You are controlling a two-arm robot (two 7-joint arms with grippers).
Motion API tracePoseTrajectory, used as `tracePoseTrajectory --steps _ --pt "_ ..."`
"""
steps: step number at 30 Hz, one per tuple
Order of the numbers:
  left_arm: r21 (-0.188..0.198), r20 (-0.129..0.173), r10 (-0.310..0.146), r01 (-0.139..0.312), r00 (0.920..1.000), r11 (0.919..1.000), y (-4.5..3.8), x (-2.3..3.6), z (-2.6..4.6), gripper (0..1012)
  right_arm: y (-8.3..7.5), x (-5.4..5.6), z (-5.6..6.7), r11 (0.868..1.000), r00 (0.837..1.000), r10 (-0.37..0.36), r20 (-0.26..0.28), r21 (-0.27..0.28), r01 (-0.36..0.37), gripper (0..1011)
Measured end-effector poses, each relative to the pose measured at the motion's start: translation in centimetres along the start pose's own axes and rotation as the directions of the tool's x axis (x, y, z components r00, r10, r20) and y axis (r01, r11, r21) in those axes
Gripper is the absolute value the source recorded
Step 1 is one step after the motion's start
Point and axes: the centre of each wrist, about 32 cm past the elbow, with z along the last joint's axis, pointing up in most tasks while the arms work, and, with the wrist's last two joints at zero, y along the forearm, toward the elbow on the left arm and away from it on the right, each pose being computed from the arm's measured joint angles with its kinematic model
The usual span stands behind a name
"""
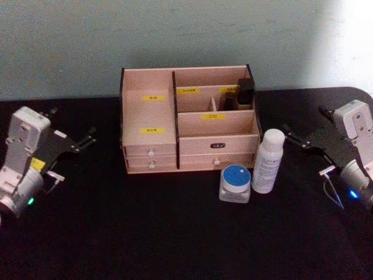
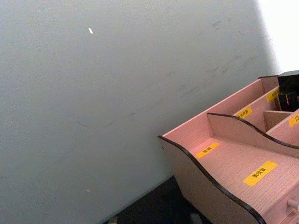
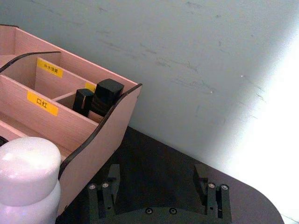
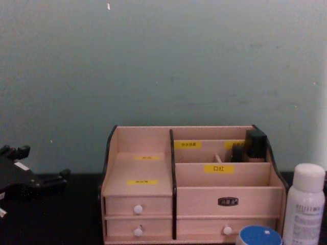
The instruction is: Pick up the facial cleanser and watermelon frost from the table and place them into the tiered storage box.
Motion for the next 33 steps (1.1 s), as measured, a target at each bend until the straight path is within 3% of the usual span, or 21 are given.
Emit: tracePoseTrajectory --steps 33 --pt "0.000 0.000 0.000 0.000 1.0000 1.0000 0.00 0.00 0.00 1001 -0.20 -0.01 0.11 1.000 1.000 0.005 -0.004 0.004 -0.005 1002"
